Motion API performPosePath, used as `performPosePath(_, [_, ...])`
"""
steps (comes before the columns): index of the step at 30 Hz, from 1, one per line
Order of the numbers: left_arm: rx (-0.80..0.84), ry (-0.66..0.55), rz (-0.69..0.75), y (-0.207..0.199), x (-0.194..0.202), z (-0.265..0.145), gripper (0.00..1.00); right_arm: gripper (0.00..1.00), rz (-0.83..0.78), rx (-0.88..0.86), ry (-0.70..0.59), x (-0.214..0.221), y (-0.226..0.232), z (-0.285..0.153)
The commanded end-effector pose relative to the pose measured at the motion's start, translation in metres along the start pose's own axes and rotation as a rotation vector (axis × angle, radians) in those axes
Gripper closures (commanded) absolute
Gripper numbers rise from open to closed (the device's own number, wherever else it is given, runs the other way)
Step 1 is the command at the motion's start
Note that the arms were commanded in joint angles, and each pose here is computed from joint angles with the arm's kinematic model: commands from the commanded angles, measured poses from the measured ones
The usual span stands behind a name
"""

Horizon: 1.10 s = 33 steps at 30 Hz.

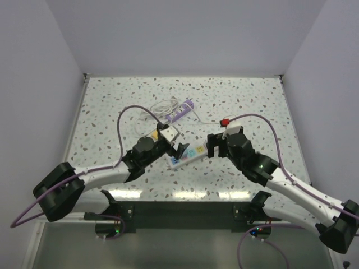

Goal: Insert the plug

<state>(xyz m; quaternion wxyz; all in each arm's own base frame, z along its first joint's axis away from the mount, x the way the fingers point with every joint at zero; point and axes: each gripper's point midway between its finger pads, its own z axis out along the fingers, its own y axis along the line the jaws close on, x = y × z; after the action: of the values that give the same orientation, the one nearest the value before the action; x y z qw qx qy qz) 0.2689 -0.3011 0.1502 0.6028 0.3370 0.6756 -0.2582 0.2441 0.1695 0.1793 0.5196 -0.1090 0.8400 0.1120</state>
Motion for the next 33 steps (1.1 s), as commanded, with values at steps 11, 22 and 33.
performPosePath(11, [-0.693, 0.209, -0.153, 0.135, 0.053, -0.043, 0.06, 0.06, -0.006, -0.065, -0.038, -0.005, 0.008, -0.006])
performPosePath(22, [-0.635, 0.301, -0.090, 0.144, 0.083, -0.018, 0.09, 0.06, -0.006, -0.087, -0.041, -0.003, 0.011, -0.006])
performPosePath(33, [-0.646, 0.332, -0.073, 0.159, 0.098, -0.002, 0.15, 0.06, -0.009, -0.100, -0.042, -0.001, 0.012, -0.007])
